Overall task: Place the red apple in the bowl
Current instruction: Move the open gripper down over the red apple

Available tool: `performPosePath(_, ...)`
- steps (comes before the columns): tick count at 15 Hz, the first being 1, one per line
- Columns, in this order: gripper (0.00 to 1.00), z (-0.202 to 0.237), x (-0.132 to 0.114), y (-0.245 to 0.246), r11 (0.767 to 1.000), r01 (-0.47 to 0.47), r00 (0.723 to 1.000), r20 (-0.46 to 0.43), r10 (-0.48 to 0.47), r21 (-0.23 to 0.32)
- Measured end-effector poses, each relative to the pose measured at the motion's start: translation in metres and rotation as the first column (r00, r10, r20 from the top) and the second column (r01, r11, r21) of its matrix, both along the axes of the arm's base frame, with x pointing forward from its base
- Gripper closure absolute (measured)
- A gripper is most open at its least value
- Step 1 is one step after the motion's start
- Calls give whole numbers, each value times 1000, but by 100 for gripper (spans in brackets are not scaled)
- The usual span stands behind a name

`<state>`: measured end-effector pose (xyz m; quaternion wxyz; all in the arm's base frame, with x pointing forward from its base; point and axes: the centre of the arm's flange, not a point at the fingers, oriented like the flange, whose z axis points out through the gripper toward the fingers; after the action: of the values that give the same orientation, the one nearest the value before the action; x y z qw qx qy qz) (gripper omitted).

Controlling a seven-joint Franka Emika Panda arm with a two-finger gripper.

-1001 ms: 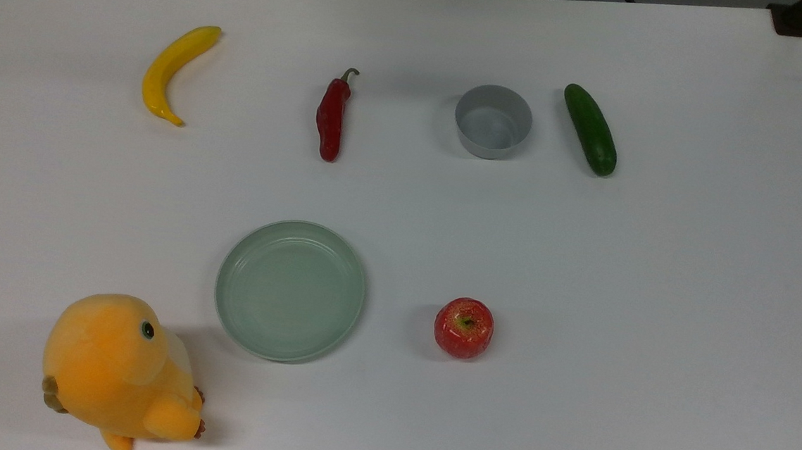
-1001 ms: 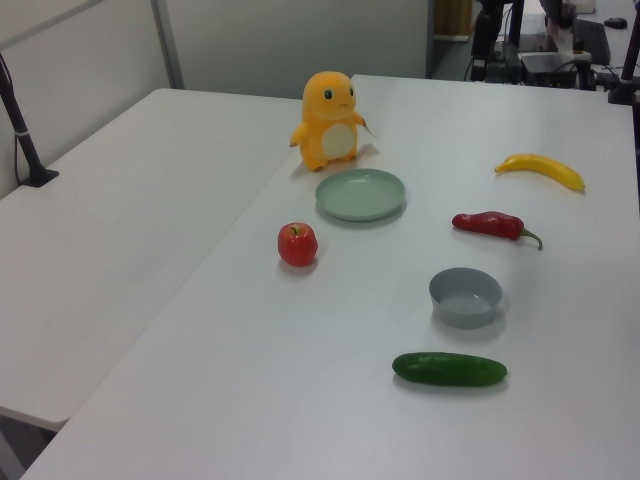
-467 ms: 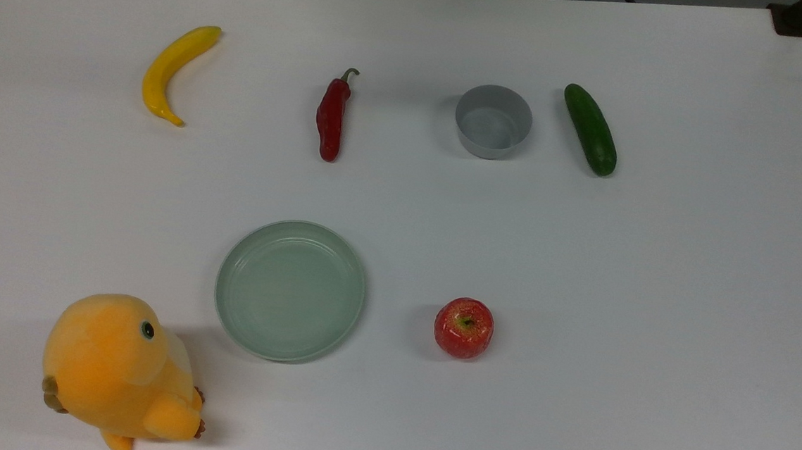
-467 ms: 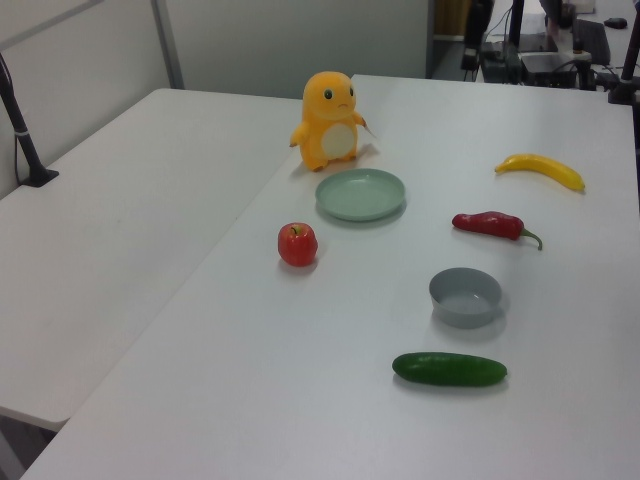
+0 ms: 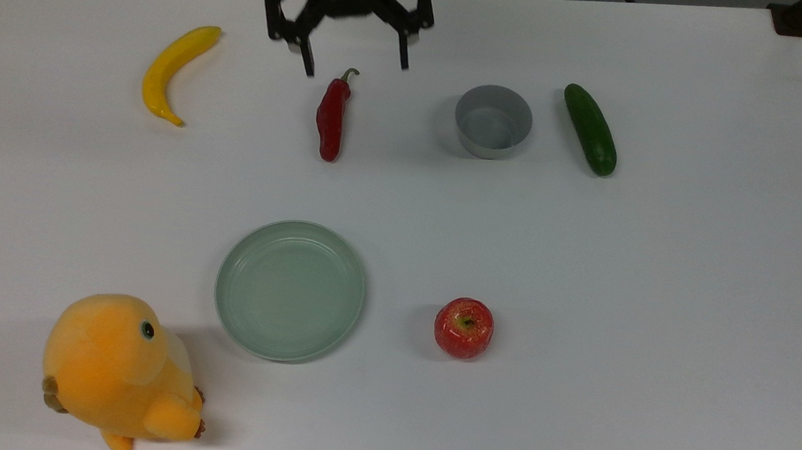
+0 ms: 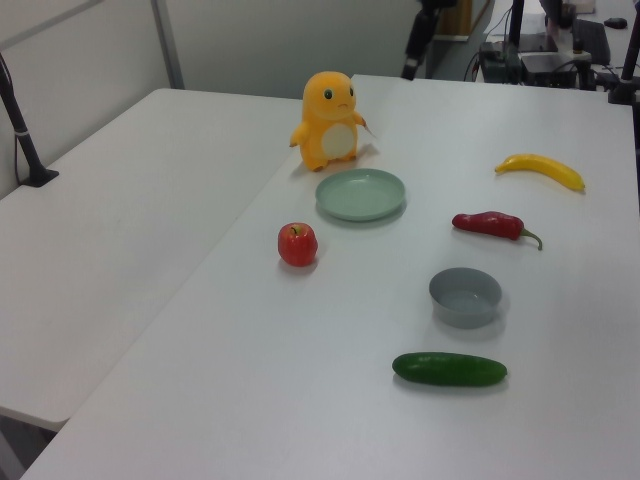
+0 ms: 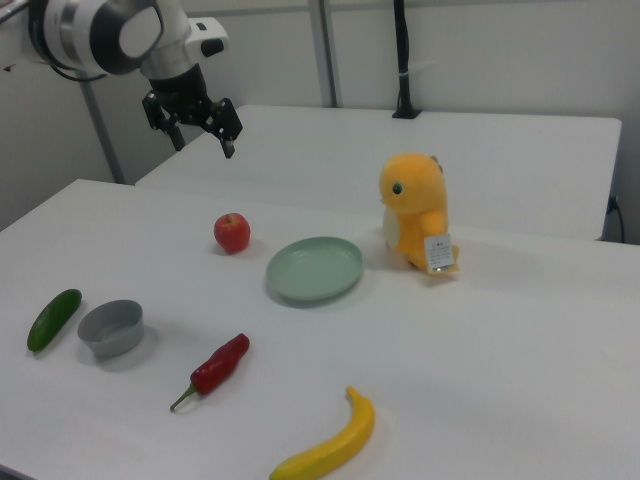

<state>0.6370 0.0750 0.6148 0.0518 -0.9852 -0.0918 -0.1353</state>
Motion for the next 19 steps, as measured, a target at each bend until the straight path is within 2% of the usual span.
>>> performPosePath(6, 0, -51, 37, 52, 999, -38, 995, 91, 36, 20)
performPosePath(13, 0, -123, 70, 93, 999, -13, 989, 151, 6, 46)
performPosePath(19, 0, -189, 83, 125, 1000, 6, 986, 164, -5, -4)
